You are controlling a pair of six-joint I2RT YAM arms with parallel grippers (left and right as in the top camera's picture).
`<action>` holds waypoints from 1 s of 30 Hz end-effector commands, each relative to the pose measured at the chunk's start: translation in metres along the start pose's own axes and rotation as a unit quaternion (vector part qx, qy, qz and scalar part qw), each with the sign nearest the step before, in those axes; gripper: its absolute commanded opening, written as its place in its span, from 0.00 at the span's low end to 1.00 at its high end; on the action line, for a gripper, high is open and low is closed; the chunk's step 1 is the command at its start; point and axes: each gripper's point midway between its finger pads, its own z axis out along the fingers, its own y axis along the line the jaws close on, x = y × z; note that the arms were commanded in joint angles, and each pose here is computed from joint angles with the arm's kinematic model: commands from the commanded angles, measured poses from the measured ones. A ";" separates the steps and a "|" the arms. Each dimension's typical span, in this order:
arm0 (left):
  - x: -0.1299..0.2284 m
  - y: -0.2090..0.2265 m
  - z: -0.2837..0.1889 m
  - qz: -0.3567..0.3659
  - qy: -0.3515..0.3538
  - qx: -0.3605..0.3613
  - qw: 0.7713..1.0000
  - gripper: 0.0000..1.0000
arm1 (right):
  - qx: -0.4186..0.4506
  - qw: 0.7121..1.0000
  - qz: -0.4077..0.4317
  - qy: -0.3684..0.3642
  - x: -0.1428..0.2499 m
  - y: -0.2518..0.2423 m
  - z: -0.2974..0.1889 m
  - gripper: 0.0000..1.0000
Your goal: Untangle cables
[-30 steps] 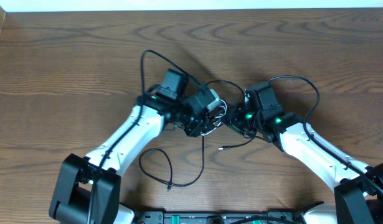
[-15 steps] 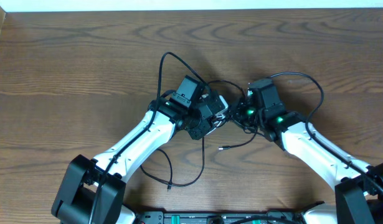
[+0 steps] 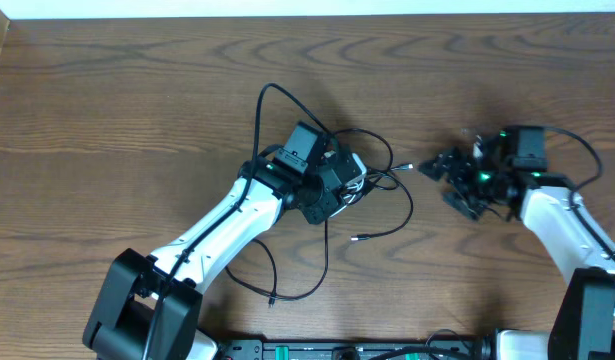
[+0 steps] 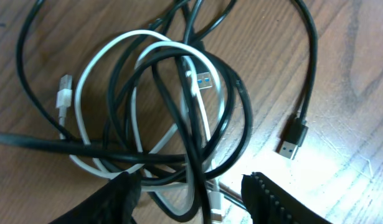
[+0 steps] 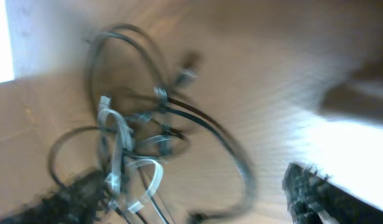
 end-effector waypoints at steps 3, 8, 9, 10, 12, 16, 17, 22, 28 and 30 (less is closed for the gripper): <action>-0.005 -0.004 -0.002 0.033 0.020 -0.055 0.998 0.64 | 0.135 0.990 0.002 -0.050 -0.017 -0.061 -0.018 0.99; -0.010 -0.014 0.000 0.050 0.036 -0.102 0.993 0.66 | 0.195 0.979 0.013 -0.055 -0.014 -0.084 -0.025 0.99; -0.011 -0.017 0.001 0.047 0.036 -0.101 0.993 0.66 | 0.195 0.979 0.012 -0.055 -0.014 -0.083 -0.025 0.99; -0.011 -0.021 0.002 0.044 0.036 -0.099 0.993 0.66 | 0.195 0.979 0.012 -0.055 -0.014 -0.083 -0.025 0.99; -0.012 -0.023 0.003 0.037 0.035 -0.098 0.994 0.67 | 0.195 0.979 0.012 -0.055 -0.014 -0.083 -0.025 0.99; -0.013 -0.014 0.007 0.017 0.033 -0.121 0.992 0.79 | 0.195 0.979 0.012 -0.055 -0.014 -0.083 -0.025 0.99; -0.014 -0.013 0.009 0.012 0.033 -0.121 0.992 0.79 | 0.195 0.979 0.012 -0.055 -0.014 -0.083 -0.025 0.99; -0.003 -0.013 0.026 0.006 0.056 -0.115 0.992 0.79 | 0.195 0.979 0.012 -0.055 -0.014 -0.083 -0.025 0.99; 0.009 0.002 0.044 0.007 0.085 -0.150 0.985 0.70 | 0.195 0.979 0.012 -0.055 -0.014 -0.083 -0.025 0.99; 0.009 0.007 0.042 0.008 0.086 -0.163 0.983 0.38 | 0.195 0.979 0.012 -0.055 -0.014 -0.083 -0.025 0.99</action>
